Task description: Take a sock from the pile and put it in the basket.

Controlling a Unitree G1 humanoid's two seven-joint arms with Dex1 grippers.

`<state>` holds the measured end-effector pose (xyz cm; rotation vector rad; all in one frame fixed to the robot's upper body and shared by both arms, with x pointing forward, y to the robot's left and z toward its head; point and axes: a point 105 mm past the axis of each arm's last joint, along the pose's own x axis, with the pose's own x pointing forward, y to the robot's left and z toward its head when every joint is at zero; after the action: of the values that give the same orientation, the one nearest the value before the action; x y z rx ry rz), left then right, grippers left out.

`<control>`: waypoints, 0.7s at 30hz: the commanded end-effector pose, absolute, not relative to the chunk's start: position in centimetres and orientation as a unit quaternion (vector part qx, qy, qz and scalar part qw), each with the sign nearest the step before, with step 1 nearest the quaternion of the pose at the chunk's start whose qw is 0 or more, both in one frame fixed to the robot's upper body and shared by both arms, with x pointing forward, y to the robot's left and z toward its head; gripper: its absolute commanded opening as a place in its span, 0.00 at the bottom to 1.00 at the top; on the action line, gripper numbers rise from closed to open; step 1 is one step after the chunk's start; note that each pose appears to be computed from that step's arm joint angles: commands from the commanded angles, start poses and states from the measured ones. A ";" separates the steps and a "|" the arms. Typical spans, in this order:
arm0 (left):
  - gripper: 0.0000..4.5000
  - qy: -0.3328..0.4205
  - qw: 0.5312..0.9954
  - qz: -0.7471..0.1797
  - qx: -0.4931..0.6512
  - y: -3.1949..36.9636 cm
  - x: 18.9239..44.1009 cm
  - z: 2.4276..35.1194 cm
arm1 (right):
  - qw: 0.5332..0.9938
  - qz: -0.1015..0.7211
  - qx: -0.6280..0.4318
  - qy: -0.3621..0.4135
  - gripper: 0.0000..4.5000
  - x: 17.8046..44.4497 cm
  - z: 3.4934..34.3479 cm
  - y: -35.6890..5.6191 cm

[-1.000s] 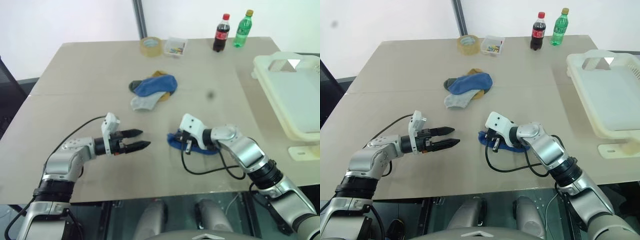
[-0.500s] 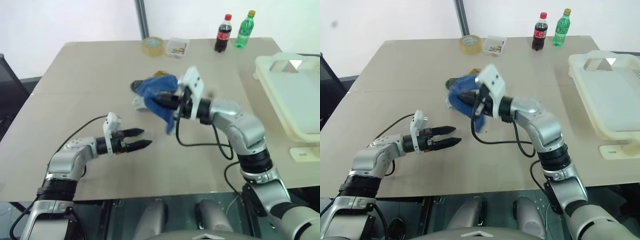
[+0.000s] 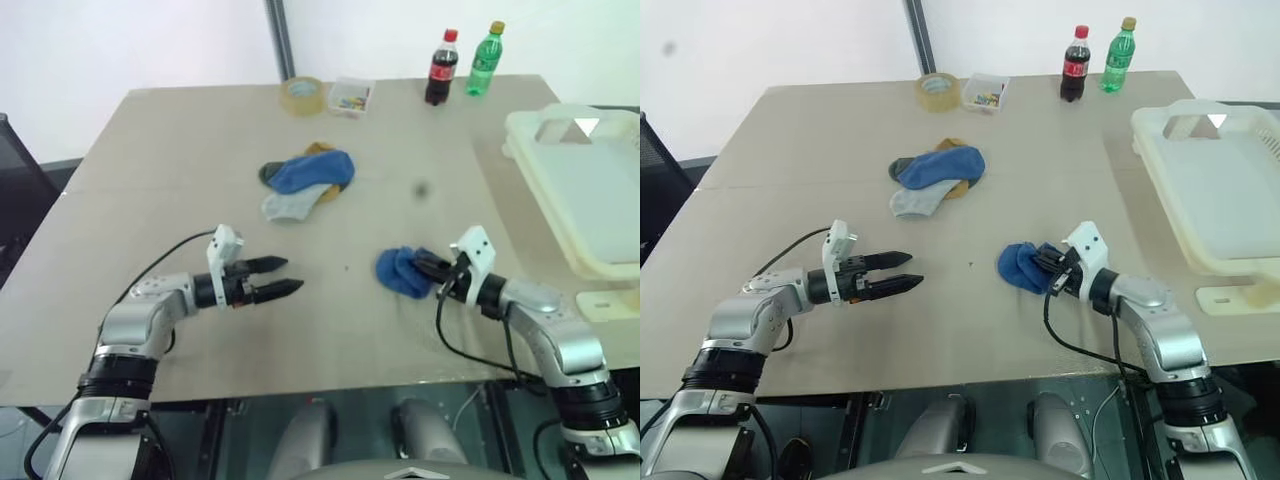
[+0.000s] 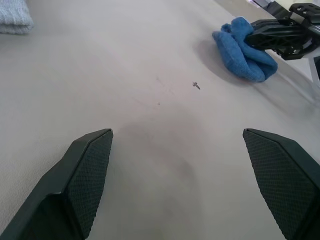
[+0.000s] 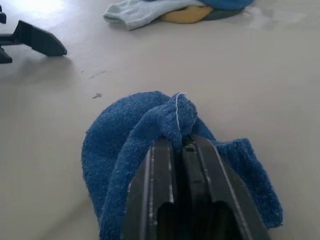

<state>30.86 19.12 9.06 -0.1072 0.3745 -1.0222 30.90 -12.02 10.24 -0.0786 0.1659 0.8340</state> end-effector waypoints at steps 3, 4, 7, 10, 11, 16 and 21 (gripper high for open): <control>1.00 0.218 0.852 -0.472 -0.056 19.5 30.5 7.1 | 0.933 0.359 -0.031 0.007 0.65 31.3 13.9 -13.6; 1.00 0.219 0.852 -0.472 -0.056 19.4 30.5 7.0 | 0.935 0.354 -0.029 0.006 0.76 31.2 14.0 -13.9; 1.00 0.219 0.851 -0.475 -0.056 19.2 30.5 7.0 | 0.933 0.360 -0.031 0.006 0.99 30.6 14.5 -14.7; 1.00 0.214 0.848 -0.481 -0.057 19.0 30.5 7.2 | 0.928 0.371 -0.038 0.020 0.99 29.6 14.9 -15.7; 1.00 0.212 0.848 -0.483 -0.058 18.8 30.6 7.4 | 0.925 0.375 -0.048 0.032 0.99 29.2 14.8 -16.1; 1.00 0.185 0.841 -0.506 -0.060 17.0 31.5 8.7 | 0.911 0.387 -0.118 0.082 0.99 27.8 13.9 -17.8; 1.00 0.174 0.828 -0.530 -0.054 14.4 32.6 9.2 | 0.900 0.389 -0.189 0.051 0.99 29.8 15.9 -14.6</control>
<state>32.60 15.31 9.80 -0.1242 0.3444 -1.1033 29.55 -16.59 14.14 -0.3168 0.1793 0.7832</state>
